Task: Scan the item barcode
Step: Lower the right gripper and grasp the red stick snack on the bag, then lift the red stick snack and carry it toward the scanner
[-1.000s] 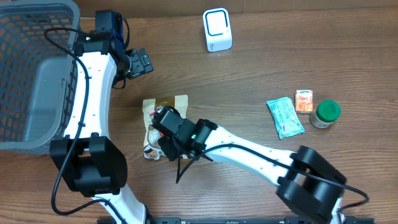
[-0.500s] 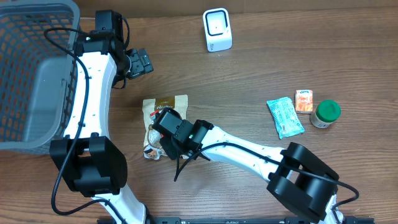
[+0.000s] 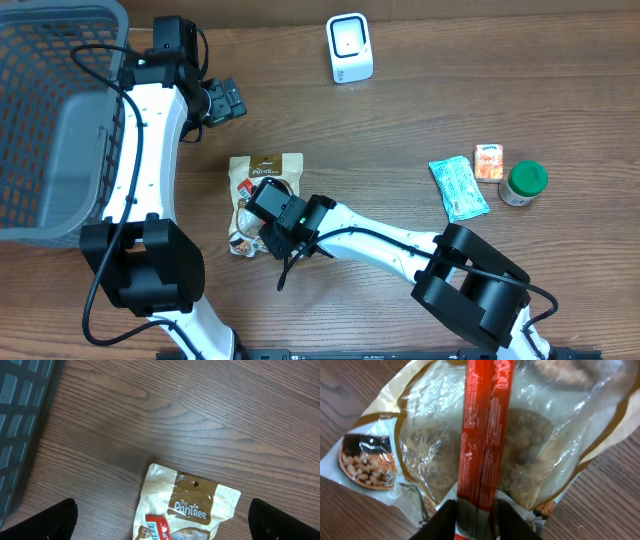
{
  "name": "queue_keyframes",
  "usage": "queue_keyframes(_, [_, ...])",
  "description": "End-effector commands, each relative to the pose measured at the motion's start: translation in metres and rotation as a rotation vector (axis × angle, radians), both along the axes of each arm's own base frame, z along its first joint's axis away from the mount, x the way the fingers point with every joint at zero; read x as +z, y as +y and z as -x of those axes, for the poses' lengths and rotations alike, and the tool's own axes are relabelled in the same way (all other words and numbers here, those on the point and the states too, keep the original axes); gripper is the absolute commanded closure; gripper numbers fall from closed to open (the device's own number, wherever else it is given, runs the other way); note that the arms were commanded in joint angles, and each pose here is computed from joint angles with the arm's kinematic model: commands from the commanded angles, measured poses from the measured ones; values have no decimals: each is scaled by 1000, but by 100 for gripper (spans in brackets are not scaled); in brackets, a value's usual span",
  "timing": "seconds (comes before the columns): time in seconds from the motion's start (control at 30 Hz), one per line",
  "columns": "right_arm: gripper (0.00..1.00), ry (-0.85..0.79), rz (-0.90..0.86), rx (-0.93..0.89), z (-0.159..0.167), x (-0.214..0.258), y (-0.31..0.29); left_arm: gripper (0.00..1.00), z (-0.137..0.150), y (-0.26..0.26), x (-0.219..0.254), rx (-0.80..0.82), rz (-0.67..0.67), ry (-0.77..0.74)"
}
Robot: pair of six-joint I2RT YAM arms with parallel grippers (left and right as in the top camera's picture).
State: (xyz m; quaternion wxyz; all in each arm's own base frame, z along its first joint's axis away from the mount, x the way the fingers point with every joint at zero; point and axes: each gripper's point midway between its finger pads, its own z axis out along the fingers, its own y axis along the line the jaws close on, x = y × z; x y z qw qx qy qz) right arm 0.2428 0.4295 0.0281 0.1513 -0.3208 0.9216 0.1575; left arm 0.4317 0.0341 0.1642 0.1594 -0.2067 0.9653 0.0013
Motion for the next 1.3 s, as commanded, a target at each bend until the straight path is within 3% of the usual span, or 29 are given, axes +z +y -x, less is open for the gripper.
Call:
queue_keyframes(0.0, [82, 11, 3, 3, 4, -2, 1, 1, -2, -1, 12, -22, -17, -30])
queue_keyframes(0.13, [96, 8, -1, -2, 2, 0, 0, 0, -2, -1, 12, -22, -17, -30])
queue_keyframes(0.5, [97, -56, -15, -82, -38, 59, -43, 0, -2, -1, 12, -22, -17, -30])
queue_keyframes(0.97, [96, -28, 105, -173, -69, 56, -107, 0, -2, -1, 12, -22, -17, -30])
queue_keyframes(1.27, [96, -144, 129, -39, -81, 115, -141, 0, -2, -1, 12, -22, -17, -30])
